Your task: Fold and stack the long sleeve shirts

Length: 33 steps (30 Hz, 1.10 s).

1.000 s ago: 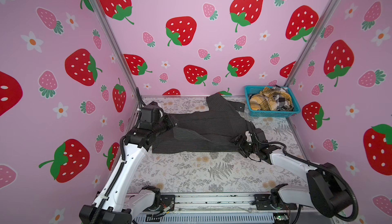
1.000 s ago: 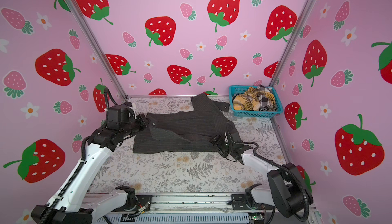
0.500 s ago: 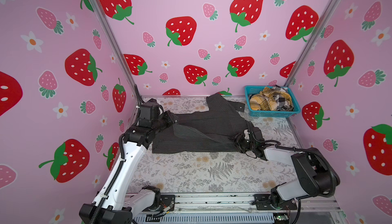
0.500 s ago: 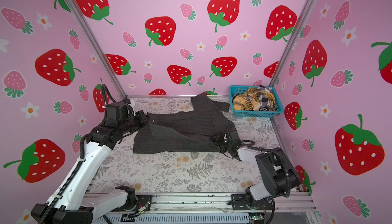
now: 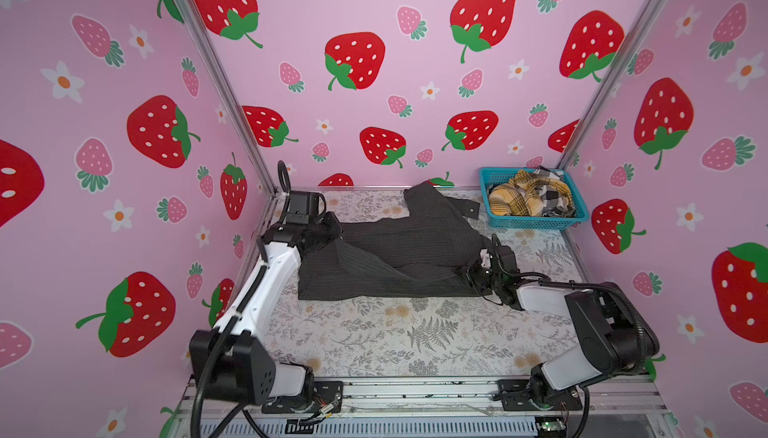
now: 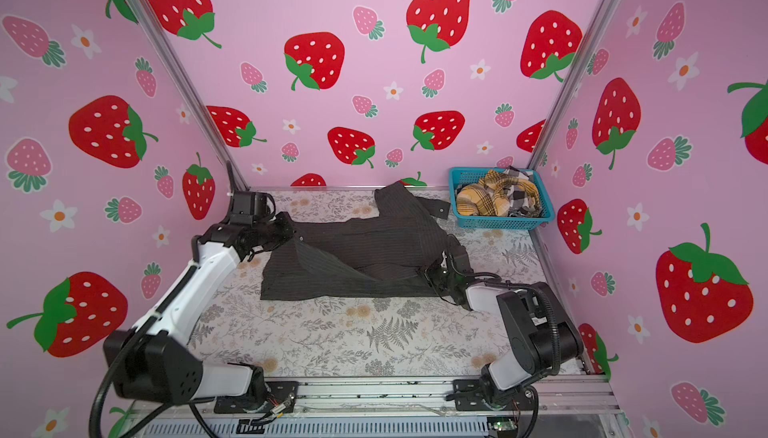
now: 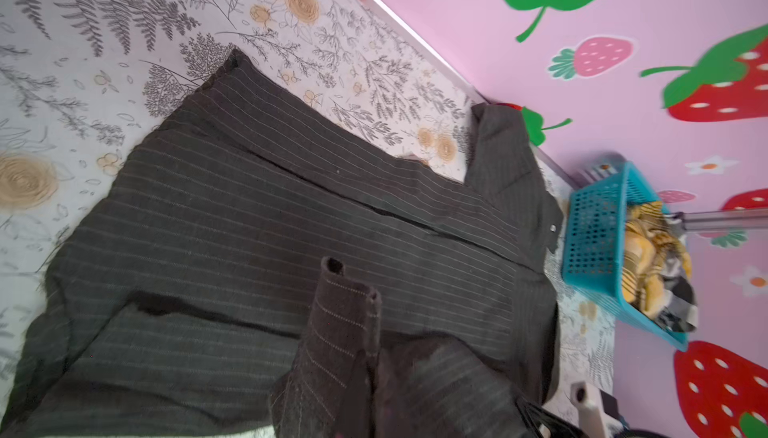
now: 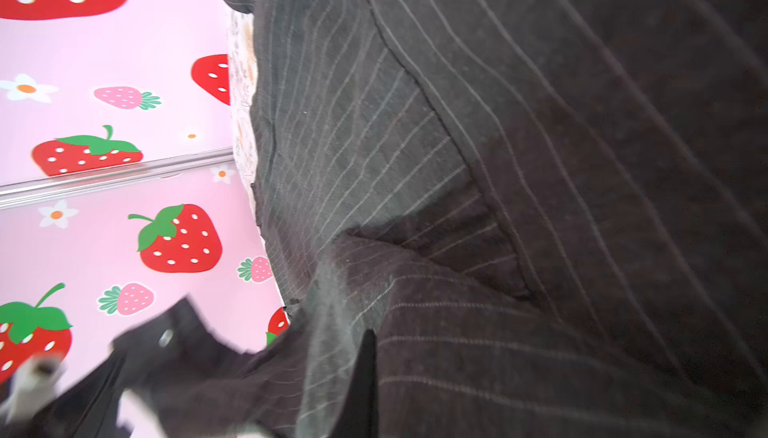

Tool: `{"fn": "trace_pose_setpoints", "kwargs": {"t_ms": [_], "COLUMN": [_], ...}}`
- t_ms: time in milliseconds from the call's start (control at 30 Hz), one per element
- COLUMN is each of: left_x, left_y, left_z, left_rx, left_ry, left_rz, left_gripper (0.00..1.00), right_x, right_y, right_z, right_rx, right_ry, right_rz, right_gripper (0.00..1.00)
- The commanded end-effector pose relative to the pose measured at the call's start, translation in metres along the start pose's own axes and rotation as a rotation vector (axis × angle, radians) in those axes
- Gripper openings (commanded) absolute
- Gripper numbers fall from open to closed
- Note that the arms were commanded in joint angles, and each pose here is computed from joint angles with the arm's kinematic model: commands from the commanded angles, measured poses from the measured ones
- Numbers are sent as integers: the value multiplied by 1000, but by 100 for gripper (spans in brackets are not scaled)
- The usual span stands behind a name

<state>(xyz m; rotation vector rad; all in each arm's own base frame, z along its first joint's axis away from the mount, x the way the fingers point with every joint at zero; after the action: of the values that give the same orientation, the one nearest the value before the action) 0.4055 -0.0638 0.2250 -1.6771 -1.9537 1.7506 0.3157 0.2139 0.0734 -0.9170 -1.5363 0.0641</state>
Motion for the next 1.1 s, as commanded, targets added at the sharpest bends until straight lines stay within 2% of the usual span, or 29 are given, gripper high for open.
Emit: {"fn": "trace_pose_setpoints", "kwargs": {"t_ms": [0,100,200,400,500,567,700,833,1067], "left_x": [-53,-49,-8,112,160,179,192,186,139], "left_y": [-7,-8,-3,8,21,31,38,41,42], "left_z": [-50,-72,-72,-37,-16,-4,6,2,-44], "left_rx": [-121,-193,-220,-212,-183,-136,-117,-108,-150], "left_ry": [53,46,-8,-163,-237,-272,-293,-300,-292], "left_rz": [138,82,-23,-229,-289,-317,-327,-309,-195], "left_gripper": [0,0,0,0,0,0,0,0,0], "right_x": [28,33,33,19,9,1,-10,-8,6], "right_y": [-7,-11,-12,1,9,11,9,9,9], "right_z": [-17,-20,-19,-1,15,23,30,31,21], "right_rx": [-63,-94,-110,-87,-48,-35,-31,-24,-47], "right_ry": [-32,-52,-73,-136,-146,-135,-118,-115,-121], "right_rz": [-91,-115,-137,-133,-134,-131,-119,-124,-137], "right_gripper": [0,0,0,0,0,0,0,0,0]}}
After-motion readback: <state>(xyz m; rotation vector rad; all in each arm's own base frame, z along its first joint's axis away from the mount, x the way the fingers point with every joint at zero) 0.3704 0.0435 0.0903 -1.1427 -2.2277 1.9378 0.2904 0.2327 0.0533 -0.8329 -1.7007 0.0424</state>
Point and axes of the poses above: each gripper's point midway between its finger pads, its own y axis out along the fingers, its own x axis along the line the jaws close on, z = x × y, the point moved 1 cm from there along -y, back along the fingers, and after that the axes turned 13 degrees about -y, right-handed, at the moved point
